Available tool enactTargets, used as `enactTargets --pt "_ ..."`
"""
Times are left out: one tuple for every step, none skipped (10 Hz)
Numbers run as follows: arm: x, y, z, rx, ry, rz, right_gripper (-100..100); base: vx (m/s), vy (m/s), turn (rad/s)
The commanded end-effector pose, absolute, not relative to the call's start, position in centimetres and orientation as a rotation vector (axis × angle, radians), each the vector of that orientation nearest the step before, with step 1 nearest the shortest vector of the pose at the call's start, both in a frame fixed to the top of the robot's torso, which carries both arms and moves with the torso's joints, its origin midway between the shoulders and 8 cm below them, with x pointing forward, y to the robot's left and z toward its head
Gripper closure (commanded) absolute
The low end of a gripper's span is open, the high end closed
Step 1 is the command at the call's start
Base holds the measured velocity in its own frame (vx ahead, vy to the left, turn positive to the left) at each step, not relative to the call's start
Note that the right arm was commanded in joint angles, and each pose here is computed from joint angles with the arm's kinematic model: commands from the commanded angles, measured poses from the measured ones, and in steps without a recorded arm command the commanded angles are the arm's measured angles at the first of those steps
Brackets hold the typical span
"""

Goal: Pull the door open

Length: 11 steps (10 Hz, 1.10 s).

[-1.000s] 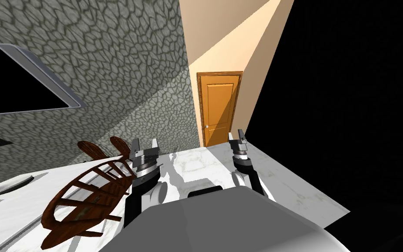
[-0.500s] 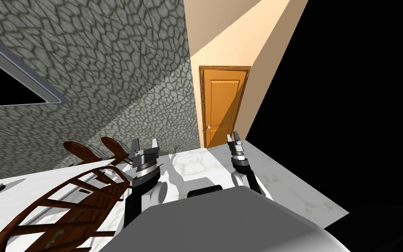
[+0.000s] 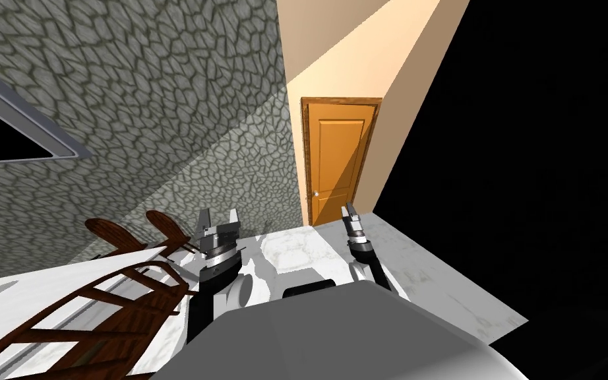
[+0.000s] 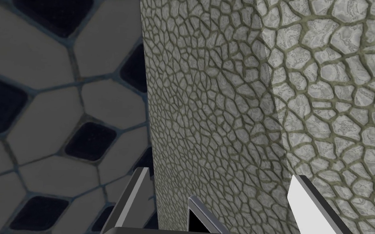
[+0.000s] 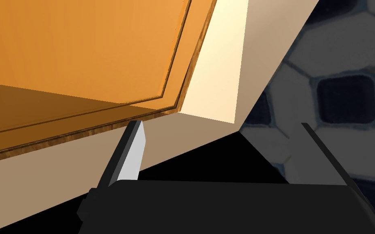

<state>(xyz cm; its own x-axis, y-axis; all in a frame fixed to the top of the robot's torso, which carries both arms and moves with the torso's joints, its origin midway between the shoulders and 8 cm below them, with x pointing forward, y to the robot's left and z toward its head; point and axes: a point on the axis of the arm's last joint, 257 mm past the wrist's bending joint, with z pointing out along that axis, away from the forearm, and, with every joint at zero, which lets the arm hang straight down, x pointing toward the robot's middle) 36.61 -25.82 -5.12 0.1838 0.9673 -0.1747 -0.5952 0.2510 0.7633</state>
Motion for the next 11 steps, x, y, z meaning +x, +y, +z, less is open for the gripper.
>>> enactTargets --pt "37.0 -25.6 -6.1 0.604 0.769 1.167 -100 0.125 0.034 -0.007" --pt "37.1 -25.5 -6.6 0.597 0.786 1.146 -100 0.104 0.030 -0.005" --pt "37.3 -25.4 -7.2 0.589 0.803 1.126 -100 0.091 0.016 -0.006" --pt "37.5 -25.3 -7.7 0.581 0.820 1.105 -100 0.100 0.012 -0.003" --pt "37.6 -25.3 -8.2 0.573 0.837 1.084 -100 0.104 0.007 -0.005" --pt "37.8 -25.2 -8.8 0.564 0.855 1.062 -100 0.100 0.011 -0.006" --pt "37.9 -25.1 -9.4 0.555 0.873 1.039 -100 0.084 0.024 -0.005" --pt "38.0 -25.0 -10.0 0.546 0.891 1.017 -100 0.088 0.032 -0.009" --pt "38.2 -24.9 -10.6 0.536 0.908 0.995 -100 0.100 0.020 -0.009" --pt "38.3 -24.8 -11.2 0.526 0.926 0.972 -100 0.098 0.012 -0.005" --pt "38.4 -24.8 -11.8 0.516 0.943 0.950 -100 0.105 0.019 -0.006"
